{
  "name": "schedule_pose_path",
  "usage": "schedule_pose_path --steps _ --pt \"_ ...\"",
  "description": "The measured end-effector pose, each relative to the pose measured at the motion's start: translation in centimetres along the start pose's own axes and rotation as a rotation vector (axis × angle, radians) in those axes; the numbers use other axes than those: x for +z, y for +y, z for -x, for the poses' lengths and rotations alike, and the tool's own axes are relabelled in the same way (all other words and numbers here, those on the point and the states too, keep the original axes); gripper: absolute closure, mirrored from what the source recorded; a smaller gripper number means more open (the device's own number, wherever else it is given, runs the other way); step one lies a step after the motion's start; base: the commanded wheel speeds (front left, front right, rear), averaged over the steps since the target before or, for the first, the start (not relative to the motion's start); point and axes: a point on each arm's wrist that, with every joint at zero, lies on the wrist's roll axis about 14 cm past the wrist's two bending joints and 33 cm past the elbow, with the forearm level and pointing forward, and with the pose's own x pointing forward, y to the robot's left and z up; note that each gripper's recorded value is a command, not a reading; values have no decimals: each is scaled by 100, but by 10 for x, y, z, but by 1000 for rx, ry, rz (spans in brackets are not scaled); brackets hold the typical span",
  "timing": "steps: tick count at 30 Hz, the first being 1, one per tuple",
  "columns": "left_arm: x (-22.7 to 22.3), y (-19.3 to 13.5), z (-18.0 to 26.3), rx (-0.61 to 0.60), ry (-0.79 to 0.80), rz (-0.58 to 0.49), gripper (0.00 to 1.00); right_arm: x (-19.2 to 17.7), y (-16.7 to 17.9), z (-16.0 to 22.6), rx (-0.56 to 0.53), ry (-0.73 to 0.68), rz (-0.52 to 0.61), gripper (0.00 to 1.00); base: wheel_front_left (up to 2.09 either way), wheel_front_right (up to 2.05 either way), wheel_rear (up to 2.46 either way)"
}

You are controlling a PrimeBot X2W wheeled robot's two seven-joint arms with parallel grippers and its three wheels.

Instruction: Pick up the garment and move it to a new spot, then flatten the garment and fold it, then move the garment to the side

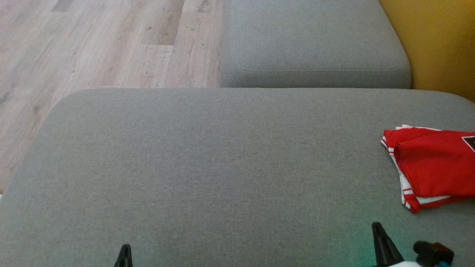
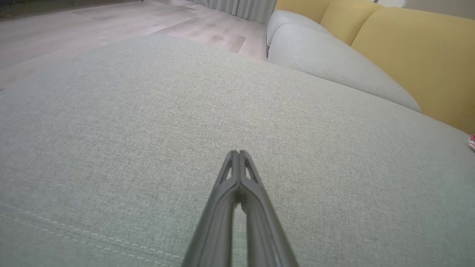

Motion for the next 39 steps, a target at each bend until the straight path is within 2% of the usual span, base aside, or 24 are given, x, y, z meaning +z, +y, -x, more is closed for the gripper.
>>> schedule_pose_path --steps 39 --pt "19 -4 -32 -3 38 395 100 21 -22 -13 -79 -54 -432 100 0 0 0"
